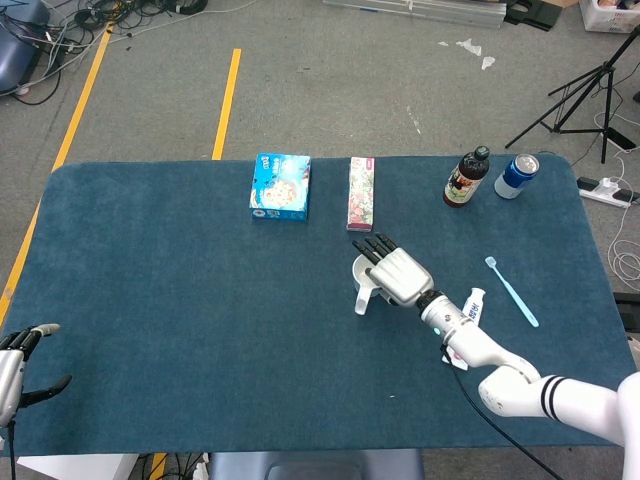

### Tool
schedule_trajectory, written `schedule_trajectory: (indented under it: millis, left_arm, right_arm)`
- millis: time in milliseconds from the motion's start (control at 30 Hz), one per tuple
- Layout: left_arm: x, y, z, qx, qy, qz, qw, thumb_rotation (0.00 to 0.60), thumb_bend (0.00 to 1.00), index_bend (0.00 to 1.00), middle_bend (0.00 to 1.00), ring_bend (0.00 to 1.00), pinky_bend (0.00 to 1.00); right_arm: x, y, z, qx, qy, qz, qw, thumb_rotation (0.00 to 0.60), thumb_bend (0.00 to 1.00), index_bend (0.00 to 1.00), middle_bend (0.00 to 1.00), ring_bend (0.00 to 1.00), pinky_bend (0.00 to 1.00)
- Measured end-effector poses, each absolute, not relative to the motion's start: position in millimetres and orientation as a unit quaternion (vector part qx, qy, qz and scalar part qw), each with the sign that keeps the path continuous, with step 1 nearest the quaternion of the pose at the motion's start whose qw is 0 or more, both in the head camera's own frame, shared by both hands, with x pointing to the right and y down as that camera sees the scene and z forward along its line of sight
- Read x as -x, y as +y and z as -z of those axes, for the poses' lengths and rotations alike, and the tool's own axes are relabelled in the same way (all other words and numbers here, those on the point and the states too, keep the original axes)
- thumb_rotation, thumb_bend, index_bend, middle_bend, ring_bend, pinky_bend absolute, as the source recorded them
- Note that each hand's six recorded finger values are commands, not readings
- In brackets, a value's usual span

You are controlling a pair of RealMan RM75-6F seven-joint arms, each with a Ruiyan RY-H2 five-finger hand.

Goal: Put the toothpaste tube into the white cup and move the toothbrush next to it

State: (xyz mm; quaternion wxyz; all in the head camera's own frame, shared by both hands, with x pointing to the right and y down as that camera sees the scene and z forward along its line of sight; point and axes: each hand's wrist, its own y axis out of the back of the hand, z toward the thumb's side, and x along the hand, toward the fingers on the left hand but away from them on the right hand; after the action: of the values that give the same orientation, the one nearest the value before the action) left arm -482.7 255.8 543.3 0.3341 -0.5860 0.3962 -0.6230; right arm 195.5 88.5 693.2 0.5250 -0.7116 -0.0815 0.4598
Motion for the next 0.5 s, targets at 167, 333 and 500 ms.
schedule_trajectory:
  millis: [167,333,500]
  left_arm:
    - [482.2,254.7,-544.3,0.586,0.395,0.624,0.334,0.600,0.10,0.28,0.34,0.35,0.45]
    - [481.6,254.8,-545.4,0.585,0.393,0.625,0.335,0.600,0.10,0.28,0.34,0.35,0.45]
    - [481.0,256.5,-546.0,0.585,0.390,0.627,0.336,0.600,0.10,0.28,0.34,0.35,0.45]
  right_arm:
    - [-207.0,92.3,-684.2,0.709,-0.092,-0.456,0.530,0.600,0.32,0.67,0.00,0.00,0.07]
    - [-226.9,100.3,-670.7,0.708,-0.102,-0.456,0.530,0.600,0.32,0.67,0.00,0.00,0.07]
    - [-254.2,112.4,-658.3,0.708,-0.112,-0.463,0.521,0.600,0.32,0.67,0.00,0.00,0.07]
